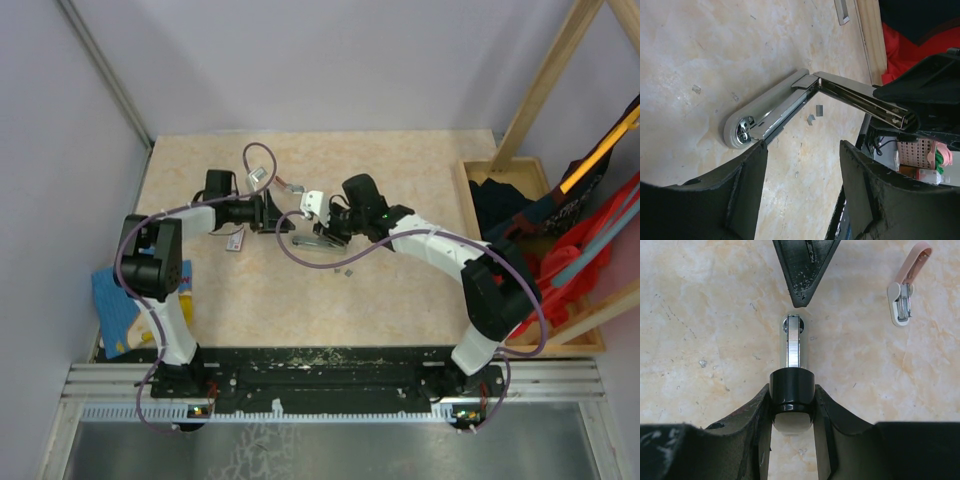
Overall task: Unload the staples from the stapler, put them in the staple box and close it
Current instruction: Unload the staple at the center of the board.
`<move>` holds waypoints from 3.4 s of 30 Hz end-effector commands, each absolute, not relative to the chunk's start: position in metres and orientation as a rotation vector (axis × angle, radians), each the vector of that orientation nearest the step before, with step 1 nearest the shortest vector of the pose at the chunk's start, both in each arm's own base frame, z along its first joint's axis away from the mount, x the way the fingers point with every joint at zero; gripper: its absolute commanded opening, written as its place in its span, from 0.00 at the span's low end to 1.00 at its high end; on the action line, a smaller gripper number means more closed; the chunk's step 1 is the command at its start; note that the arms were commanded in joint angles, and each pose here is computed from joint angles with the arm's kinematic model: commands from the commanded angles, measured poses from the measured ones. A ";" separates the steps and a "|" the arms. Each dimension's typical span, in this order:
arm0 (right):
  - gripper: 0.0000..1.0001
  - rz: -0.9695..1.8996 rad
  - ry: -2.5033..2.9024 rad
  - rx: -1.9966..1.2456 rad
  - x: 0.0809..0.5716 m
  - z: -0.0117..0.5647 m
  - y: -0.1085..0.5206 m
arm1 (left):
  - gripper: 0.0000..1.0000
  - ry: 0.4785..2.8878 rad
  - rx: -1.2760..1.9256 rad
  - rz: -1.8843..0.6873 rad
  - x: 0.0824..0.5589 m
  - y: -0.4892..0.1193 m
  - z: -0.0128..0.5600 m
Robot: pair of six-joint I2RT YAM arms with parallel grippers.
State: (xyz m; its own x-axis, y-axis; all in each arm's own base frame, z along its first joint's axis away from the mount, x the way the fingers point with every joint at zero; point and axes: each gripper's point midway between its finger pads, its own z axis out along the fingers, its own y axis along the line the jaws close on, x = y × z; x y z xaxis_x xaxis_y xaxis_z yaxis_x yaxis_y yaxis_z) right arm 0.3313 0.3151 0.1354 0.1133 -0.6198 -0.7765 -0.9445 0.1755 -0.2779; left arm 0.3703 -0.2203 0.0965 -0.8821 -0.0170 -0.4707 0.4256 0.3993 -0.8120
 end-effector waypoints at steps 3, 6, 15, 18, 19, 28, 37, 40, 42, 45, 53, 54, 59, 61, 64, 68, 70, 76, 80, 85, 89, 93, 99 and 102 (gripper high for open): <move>0.00 0.461 1.436 -1.459 0.347 0.188 0.324 | 0.65 2.259 0.350 -1.519 0.368 -0.223 0.084; 0.00 0.465 1.437 -1.463 0.347 0.186 0.324 | 0.64 2.264 0.341 -1.532 0.368 -0.224 0.081; 0.00 0.475 1.433 -1.471 0.345 0.186 0.325 | 0.63 2.280 0.320 -1.604 0.367 -0.232 0.071; 0.00 0.476 1.433 -1.472 0.345 0.186 0.325 | 0.63 2.295 0.308 -1.614 0.366 -0.233 0.064; 0.00 0.478 1.434 -1.473 0.345 0.186 0.325 | 0.63 2.298 0.305 -1.616 0.366 -0.233 0.063; 0.00 0.485 1.434 -1.477 0.344 0.184 0.326 | 0.60 2.304 0.292 -1.676 0.361 -0.238 0.056; 0.00 0.494 1.431 -1.477 0.344 0.179 0.327 | 0.59 2.286 0.270 -1.779 0.355 -0.243 0.052; 0.00 0.500 1.433 -1.481 0.344 0.176 0.328 | 0.59 2.268 0.260 -1.817 0.354 -0.245 0.052; 0.00 0.502 1.435 -1.482 0.344 0.174 0.329 | 0.59 2.258 0.255 -1.832 0.354 -0.246 0.051; 0.00 0.507 1.431 -1.483 0.344 0.173 0.330 | 0.59 2.238 0.250 -1.846 0.353 -0.246 0.050; 0.00 0.519 1.431 -1.484 0.343 0.170 0.331 | 0.54 2.113 0.256 -1.970 0.349 -0.252 0.062; 0.00 0.519 1.433 -1.484 0.343 0.169 0.331 | 0.54 2.102 0.259 -1.979 0.349 -0.253 0.064; 0.00 0.532 1.432 -1.488 0.342 0.168 0.332 | 0.53 2.104 0.251 -1.970 0.350 -0.256 0.062; 0.00 0.539 1.434 -1.493 0.341 0.166 0.333 | 0.53 2.102 0.248 -1.963 0.352 -0.256 0.062; 0.00 0.537 1.433 -1.492 0.342 0.166 0.333 | 0.53 2.101 0.244 -1.961 0.354 -0.257 0.062; 0.00 0.536 1.434 -1.489 0.342 0.167 0.333 | 0.48 2.104 0.247 -1.963 0.354 -0.258 0.061; 0.00 0.534 1.433 -1.489 0.342 0.167 0.333 | 0.43 2.106 0.248 -1.962 0.353 -0.259 0.060; 0.00 0.531 1.428 -1.488 0.342 0.169 0.332 | 0.25 2.138 0.237 -1.927 0.355 -0.258 0.054; 0.00 0.530 1.423 -1.488 0.341 0.172 0.331 | 0.14 2.131 0.251 -1.911 0.358 -0.257 0.058; 0.00 0.559 1.417 -1.459 0.344 0.184 0.323 | 0.01 2.089 0.286 -1.900 0.363 -0.252 0.077; 0.00 0.601 1.386 -1.428 0.347 0.197 0.309 | 0.00 2.035 0.333 -1.883 0.366 -0.244 0.101; 0.00 0.638 1.326 -1.404 0.348 0.209 0.292 | 0.00 1.975 0.381 -1.864 0.369 -0.235 0.127; 0.00 0.690 1.270 -1.346 0.350 0.227 0.269 | 0.00 1.907 0.411 -1.866 0.368 -0.224 0.157; 0.00 0.708 1.247 -1.314 0.350 0.230 0.258 | 0.00 1.879 0.427 -1.878 0.365 -0.220 0.167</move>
State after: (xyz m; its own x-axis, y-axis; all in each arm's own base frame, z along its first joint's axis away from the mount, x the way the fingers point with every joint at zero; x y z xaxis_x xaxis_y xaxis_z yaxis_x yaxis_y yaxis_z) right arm 0.3445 0.2774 0.2079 0.2313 -0.3167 -0.9199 -0.9453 0.1504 -0.2895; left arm 0.3763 -0.2281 0.1254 -0.9197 -0.1440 -0.3652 0.3533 0.1016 -0.9300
